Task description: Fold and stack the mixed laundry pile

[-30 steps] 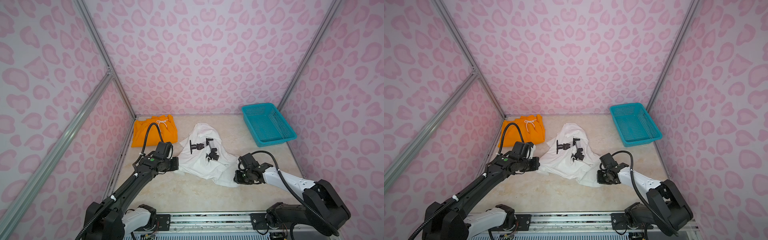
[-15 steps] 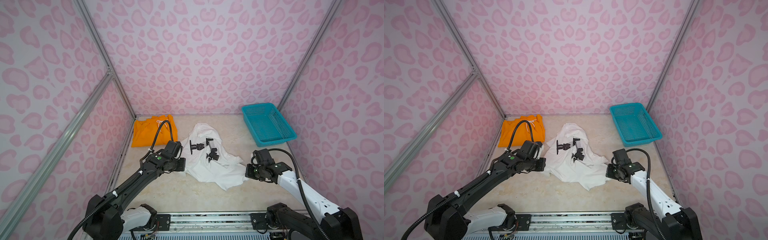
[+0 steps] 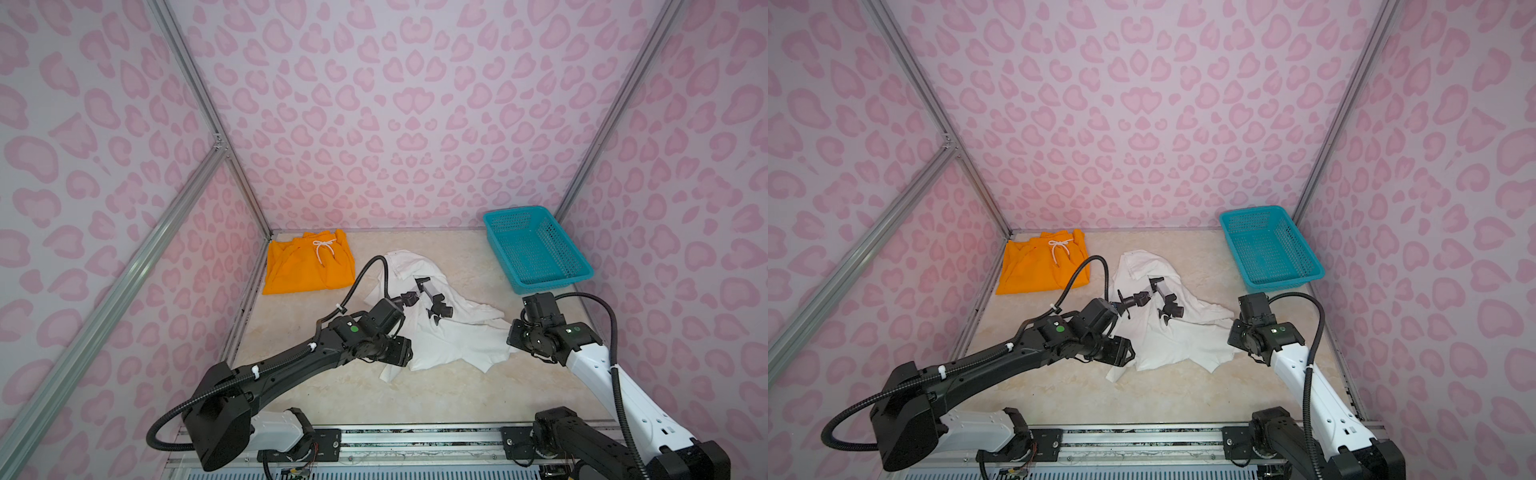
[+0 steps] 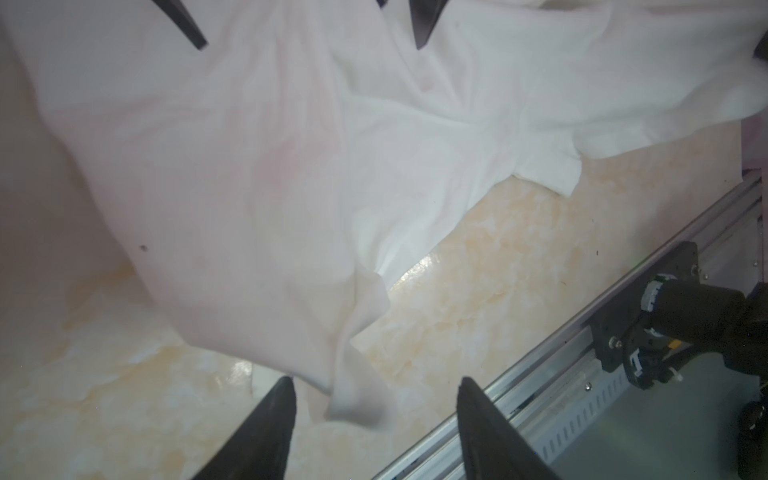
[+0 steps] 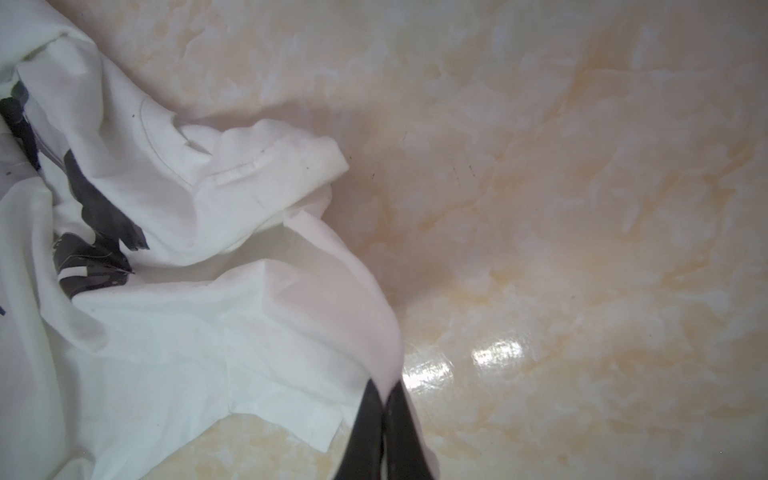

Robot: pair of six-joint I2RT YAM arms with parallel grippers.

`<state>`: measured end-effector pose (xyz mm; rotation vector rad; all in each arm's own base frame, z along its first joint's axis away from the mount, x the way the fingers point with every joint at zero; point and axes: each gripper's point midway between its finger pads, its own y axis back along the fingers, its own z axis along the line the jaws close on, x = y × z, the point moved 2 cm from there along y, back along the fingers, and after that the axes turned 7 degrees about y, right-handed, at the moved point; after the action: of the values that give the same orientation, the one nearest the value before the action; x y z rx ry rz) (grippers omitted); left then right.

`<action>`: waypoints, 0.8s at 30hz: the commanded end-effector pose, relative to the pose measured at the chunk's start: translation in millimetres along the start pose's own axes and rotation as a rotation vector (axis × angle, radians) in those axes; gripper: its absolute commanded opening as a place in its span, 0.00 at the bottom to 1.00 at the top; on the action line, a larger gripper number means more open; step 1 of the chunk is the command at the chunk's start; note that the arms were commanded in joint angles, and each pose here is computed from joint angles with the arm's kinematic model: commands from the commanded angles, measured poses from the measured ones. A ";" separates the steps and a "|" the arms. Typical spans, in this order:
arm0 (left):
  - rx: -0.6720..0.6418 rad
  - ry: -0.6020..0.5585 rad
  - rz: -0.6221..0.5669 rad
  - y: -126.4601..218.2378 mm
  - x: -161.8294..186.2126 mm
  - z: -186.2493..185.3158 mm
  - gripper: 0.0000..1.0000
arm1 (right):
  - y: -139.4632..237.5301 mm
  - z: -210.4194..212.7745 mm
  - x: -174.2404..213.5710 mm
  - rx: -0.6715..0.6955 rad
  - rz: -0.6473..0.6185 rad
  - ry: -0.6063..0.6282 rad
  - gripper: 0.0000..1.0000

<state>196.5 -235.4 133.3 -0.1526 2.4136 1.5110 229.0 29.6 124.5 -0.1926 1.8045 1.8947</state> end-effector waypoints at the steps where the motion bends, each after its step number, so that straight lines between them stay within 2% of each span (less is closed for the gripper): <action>1: -0.099 0.182 -0.063 5.9 0.5 40.7 0.66 | -3.0 1.3 0.6 -0.005 0.006 0.010 0.00; 7: -0.124 0.283 0.014 -17.6 41.6 70.6 0.61 | -7.9 6.6 1.0 -0.033 0.016 0.019 0.00; 11: -0.133 0.389 0.002 -21.7 59.2 86.2 0.51 | -8.4 6.8 1.4 -0.034 0.019 0.030 0.00; 16: -0.055 0.375 -0.014 -31.3 50.9 74.5 0.50 | -11.5 9.7 2.3 -0.056 0.012 0.028 0.00; 19: -0.040 0.374 0.027 -44.3 50.2 68.7 0.49 | -11.6 9.5 3.2 -0.054 0.020 0.030 0.00; 24: -0.026 0.400 0.095 -61.5 58.4 63.4 0.43 | -8.0 4.4 4.6 -0.032 0.009 0.038 0.00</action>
<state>167.5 -192.6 38.5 -0.3988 2.6893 1.7245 232.5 38.1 116.3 -0.2278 1.7827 1.9573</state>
